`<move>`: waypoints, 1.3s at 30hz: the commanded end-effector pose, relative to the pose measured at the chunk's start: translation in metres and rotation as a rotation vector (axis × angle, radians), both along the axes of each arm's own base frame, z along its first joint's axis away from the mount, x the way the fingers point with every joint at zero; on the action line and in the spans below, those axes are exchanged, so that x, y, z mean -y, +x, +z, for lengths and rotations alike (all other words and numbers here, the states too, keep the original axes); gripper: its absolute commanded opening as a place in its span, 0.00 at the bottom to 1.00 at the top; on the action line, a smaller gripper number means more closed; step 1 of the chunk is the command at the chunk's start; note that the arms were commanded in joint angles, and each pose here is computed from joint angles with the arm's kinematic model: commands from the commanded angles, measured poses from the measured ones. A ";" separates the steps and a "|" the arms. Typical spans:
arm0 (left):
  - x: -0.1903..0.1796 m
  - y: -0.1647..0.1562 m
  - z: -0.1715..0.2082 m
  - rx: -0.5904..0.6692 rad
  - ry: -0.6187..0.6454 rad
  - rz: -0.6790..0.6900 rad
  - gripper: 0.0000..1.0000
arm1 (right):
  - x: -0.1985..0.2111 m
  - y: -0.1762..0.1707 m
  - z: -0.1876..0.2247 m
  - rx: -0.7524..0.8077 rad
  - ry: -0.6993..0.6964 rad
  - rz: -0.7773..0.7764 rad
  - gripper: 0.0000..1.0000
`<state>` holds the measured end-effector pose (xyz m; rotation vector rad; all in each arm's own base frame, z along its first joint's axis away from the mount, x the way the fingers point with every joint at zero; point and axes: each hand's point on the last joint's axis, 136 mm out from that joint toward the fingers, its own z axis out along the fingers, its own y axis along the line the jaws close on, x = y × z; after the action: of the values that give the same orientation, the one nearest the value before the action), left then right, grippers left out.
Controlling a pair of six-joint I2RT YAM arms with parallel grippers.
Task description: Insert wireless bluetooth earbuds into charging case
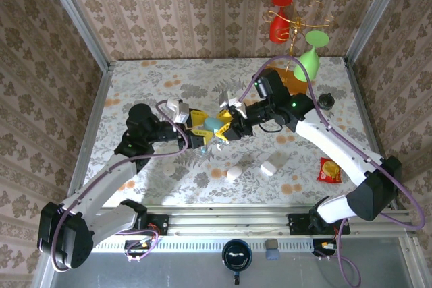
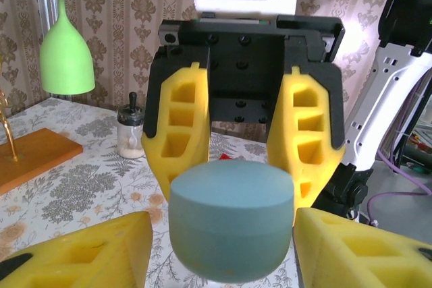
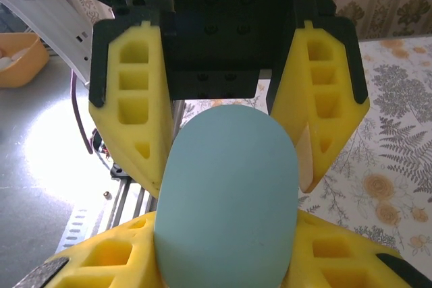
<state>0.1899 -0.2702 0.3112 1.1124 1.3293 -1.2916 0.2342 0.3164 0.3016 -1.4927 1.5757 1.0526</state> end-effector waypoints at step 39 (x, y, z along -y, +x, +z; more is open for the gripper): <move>0.004 -0.020 -0.003 0.003 0.011 -0.117 0.30 | -0.006 -0.010 0.005 0.018 -0.026 0.033 0.14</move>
<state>0.1786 -0.2728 0.3010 1.1632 1.3552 -1.3675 0.2276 0.3178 0.3003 -1.5306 1.5848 1.0350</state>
